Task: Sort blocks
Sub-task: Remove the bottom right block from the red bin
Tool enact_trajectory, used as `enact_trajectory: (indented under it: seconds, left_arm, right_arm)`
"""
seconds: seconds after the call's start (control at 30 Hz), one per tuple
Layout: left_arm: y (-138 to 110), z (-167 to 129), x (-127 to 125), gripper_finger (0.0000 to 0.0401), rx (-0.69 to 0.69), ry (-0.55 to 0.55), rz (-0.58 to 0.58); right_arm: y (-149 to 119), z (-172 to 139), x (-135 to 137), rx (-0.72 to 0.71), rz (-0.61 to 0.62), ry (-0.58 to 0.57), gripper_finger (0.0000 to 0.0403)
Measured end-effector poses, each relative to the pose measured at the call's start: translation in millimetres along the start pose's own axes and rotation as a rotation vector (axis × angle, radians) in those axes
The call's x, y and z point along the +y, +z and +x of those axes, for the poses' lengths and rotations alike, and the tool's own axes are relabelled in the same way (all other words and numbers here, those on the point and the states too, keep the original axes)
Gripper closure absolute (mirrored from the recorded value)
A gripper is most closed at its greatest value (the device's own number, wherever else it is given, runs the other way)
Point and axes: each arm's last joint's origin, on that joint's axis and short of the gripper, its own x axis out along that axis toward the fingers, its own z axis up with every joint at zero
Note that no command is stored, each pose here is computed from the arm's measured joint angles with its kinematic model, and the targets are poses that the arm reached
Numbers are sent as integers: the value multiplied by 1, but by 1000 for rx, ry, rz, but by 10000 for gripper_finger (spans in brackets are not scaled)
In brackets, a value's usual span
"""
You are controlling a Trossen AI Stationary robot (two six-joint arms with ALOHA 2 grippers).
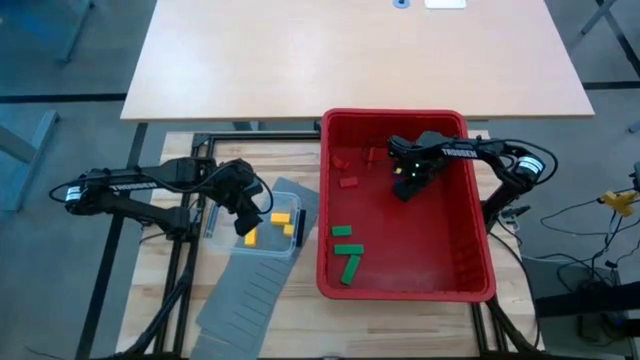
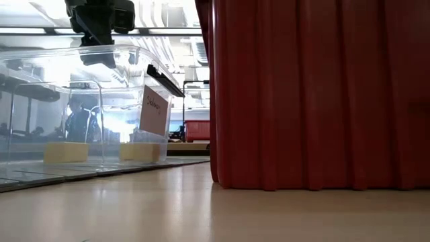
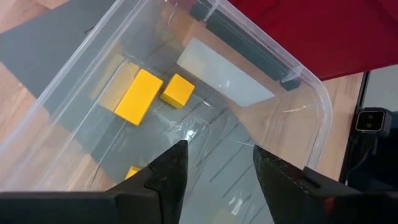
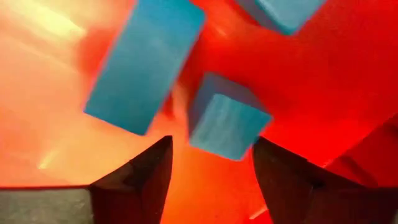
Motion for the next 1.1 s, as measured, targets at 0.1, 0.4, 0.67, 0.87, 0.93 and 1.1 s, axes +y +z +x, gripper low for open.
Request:
enact_trajectory:
  seconds: [0.1, 0.4, 0.67, 0.87, 0.93, 1.1]
  left_arm:
    - [0, 0, 0, 244, 0, 0, 1]
    - [0, 0, 0, 257, 0, 0, 3]
    - [0, 0, 0, 254, 0, 0, 1]
    - [0, 0, 0, 250, 0, 0, 0]
    - [0, 0, 0, 252, 0, 0, 0]
    - [0, 0, 0, 259, 0, 0, 0]
  right_arm:
    - [2, 0, 1, -16, 69, 12, 187]
    - [10, 0, 3, -97, 229, 40, 191]
    - [13, 2, 3, -107, 210, 33, 220]
    - [12, 11, 3, -34, 155, 8, 248]
    - [12, 14, 3, -9, 129, 1, 257]
    - [12, 16, 3, 6, 88, 3, 289]
